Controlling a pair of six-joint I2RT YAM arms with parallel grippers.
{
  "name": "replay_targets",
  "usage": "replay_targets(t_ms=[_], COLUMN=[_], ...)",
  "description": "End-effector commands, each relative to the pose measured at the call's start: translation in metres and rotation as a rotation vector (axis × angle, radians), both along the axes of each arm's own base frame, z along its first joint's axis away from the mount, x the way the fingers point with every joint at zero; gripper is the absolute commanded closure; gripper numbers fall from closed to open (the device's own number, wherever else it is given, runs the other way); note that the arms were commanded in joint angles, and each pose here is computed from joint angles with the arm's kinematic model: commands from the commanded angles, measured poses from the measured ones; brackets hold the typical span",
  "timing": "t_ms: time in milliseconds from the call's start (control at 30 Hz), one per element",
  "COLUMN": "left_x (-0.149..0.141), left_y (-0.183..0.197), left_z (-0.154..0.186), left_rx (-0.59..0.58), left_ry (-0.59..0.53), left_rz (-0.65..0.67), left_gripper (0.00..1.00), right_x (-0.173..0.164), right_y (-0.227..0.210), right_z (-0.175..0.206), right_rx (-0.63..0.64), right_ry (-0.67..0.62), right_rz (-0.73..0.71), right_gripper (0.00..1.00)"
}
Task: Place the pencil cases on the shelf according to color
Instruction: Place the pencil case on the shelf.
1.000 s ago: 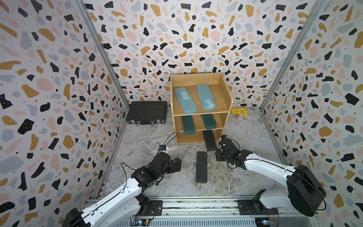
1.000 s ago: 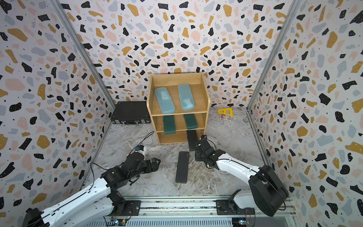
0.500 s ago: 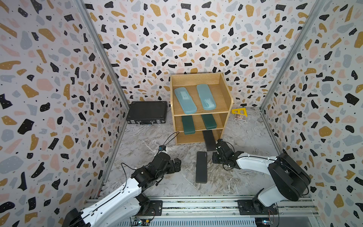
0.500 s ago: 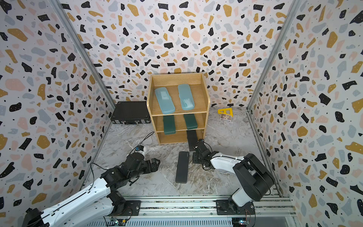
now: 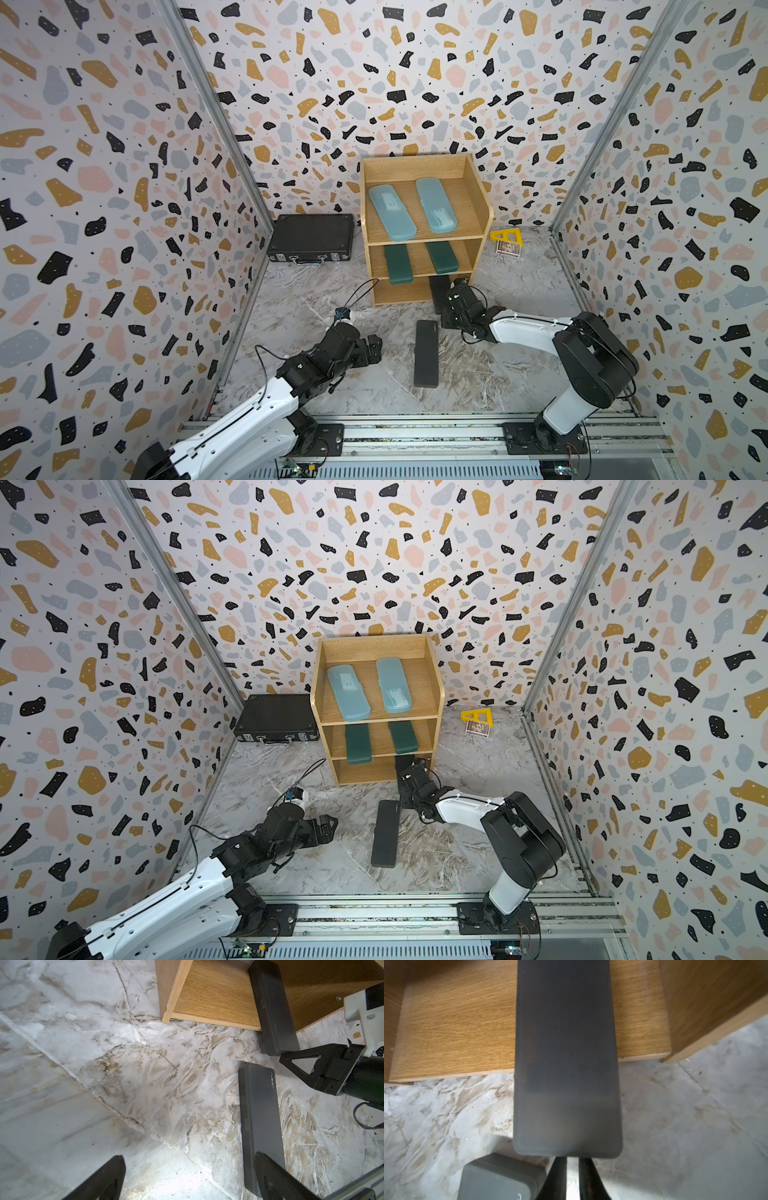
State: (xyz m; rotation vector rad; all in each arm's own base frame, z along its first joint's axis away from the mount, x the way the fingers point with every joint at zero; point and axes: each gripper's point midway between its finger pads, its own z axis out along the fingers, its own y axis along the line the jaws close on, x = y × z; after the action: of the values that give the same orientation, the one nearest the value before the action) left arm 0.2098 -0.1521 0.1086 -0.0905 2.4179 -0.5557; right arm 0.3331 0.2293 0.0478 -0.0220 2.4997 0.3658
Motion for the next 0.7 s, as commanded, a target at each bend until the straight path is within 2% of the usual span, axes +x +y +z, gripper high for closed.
replay_targets(t_ms=[0, 67, 133, 233, 400, 467, 667], left_x=[0.002, 0.002, 0.001, 0.000, -0.003, -0.005, -0.009], left_y=[0.002, 0.002, 0.003, 0.004, 0.007, 0.007, 0.007], left_z=[0.005, 0.004, 0.003, 0.000, -0.007, -0.009, -0.014], left_rx=[0.018, 0.019, 0.021, 0.020, 0.017, 0.020, 0.025], left_ry=[-0.026, -0.023, -0.021, -0.016, 0.004, 0.014, 0.040], left_rz=[-0.003, -0.001, -0.001, 0.006, 0.021, 0.019, 0.009], left_gripper=[0.00, 0.00, 0.00, 0.00, 0.00, 0.00, 0.00], right_x=[0.009, 0.007, 0.002, -0.013, -0.043, -0.057, -0.096], right_y=[-0.001, -0.002, -0.004, -0.010, -0.023, -0.030, -0.049], right_z=[0.016, 0.018, 0.022, 0.027, 0.039, 0.042, 0.046], right_rx=[-0.011, -0.010, -0.011, -0.012, 0.007, 0.006, -0.073], right_ry=[-0.045, -0.048, -0.045, -0.017, 0.017, 0.028, 0.065], right_rz=[-0.006, 0.006, 0.015, 0.037, 0.048, 0.044, 0.036], right_gripper=[0.82, 0.79, 0.70, 0.42, 0.11, 0.01, 0.00])
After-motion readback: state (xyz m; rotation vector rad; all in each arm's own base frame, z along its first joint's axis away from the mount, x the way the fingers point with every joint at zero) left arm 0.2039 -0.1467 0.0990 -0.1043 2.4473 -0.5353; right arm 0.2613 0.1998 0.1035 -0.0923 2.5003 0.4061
